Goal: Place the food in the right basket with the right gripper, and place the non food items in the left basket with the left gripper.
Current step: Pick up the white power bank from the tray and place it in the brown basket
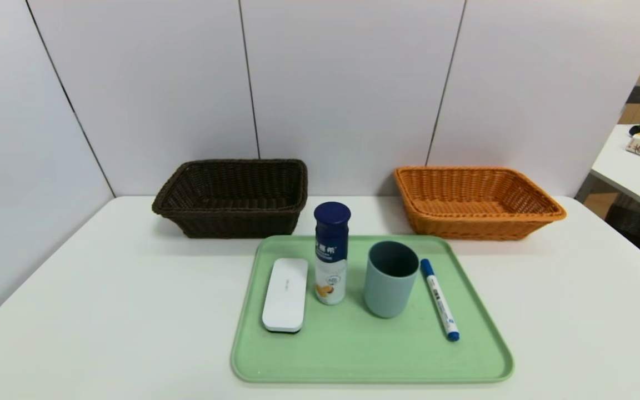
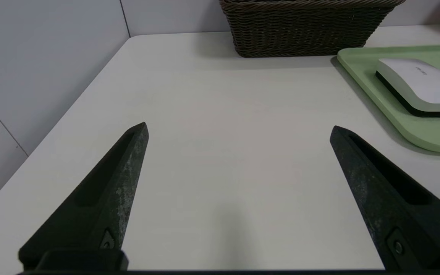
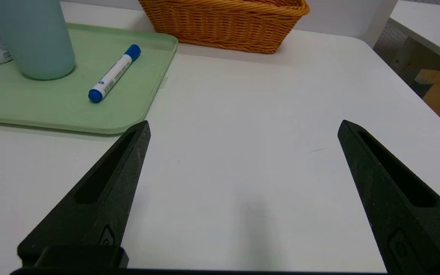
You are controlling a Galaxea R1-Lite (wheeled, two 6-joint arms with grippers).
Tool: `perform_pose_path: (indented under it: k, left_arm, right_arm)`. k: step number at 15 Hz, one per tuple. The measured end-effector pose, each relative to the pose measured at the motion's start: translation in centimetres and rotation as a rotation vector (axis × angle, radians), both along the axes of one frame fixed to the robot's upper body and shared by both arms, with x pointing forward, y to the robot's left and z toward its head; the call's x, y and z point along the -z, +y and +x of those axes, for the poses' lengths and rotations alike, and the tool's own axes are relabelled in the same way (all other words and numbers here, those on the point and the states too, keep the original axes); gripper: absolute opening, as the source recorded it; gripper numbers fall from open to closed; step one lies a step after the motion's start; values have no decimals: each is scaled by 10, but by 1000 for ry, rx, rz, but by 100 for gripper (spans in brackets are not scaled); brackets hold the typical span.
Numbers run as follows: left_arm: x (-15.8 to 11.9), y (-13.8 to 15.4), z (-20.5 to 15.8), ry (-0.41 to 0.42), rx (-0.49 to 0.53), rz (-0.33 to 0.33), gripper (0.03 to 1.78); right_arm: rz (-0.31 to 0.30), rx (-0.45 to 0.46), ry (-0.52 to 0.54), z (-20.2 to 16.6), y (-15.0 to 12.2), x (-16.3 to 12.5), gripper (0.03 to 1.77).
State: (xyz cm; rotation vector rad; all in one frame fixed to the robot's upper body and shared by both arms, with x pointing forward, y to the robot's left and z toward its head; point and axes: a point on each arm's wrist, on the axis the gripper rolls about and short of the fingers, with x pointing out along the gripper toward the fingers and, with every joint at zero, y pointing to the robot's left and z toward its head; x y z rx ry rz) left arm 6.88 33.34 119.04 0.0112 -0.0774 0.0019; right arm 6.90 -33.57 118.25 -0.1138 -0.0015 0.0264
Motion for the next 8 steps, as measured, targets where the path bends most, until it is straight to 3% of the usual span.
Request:
perform_pose_path:
  k: [5,8]
  left_arm:
    - [1,0,0,5,7,29,169]
    - [3,-1,-1,59,25,48,169]
  right_arm:
    - [3,8,1,-1,0,-1,169]
    - [8,8,-14,-7,0,-17,169]
